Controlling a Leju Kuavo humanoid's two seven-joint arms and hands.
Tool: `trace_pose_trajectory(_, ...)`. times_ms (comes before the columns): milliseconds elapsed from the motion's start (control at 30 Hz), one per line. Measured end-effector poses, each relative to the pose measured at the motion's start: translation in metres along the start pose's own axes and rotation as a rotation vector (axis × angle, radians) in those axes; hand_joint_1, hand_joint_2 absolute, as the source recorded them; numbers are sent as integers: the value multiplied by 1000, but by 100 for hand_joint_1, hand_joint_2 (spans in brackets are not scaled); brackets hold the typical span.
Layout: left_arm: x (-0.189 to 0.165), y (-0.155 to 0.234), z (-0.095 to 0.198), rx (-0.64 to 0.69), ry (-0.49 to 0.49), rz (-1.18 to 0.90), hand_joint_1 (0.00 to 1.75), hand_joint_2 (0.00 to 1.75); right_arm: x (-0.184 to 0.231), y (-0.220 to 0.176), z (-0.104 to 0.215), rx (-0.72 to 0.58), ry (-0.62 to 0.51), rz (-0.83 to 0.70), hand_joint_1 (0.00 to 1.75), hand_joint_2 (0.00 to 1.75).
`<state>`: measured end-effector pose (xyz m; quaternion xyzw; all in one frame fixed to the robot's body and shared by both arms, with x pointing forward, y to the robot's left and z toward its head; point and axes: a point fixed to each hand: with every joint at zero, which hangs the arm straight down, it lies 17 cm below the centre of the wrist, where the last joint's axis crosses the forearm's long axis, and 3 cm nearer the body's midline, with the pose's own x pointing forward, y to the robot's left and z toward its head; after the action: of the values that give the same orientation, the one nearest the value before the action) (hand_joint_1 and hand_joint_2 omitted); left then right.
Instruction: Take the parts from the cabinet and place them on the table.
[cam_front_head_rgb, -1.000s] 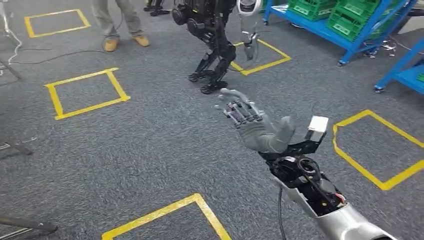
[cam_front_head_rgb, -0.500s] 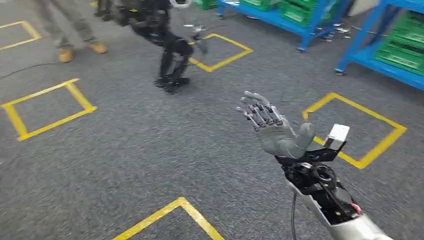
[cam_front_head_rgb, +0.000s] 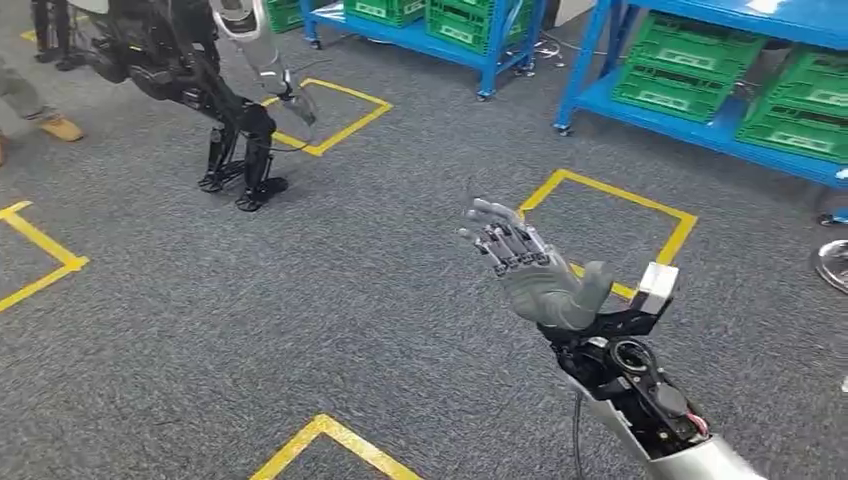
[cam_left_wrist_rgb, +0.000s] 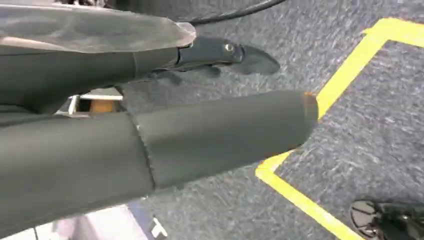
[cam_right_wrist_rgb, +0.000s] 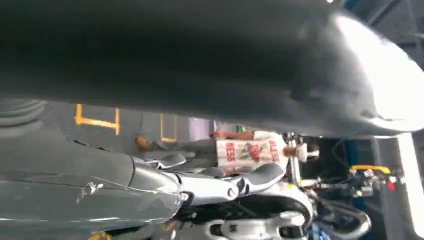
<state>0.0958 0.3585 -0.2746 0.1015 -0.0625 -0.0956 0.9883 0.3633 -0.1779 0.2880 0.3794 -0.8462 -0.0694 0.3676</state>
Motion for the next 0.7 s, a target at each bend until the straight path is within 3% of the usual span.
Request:
trace_pose_trajectory(400,6,-3,0,-3,-46,-17,0,0,1,-7,1,-11,5,29,0,0)
trace_pose_trajectory(700,11,-10,1,-14,-84,-31,0,0,-8,-14,-7,-29,58,144,0,0)
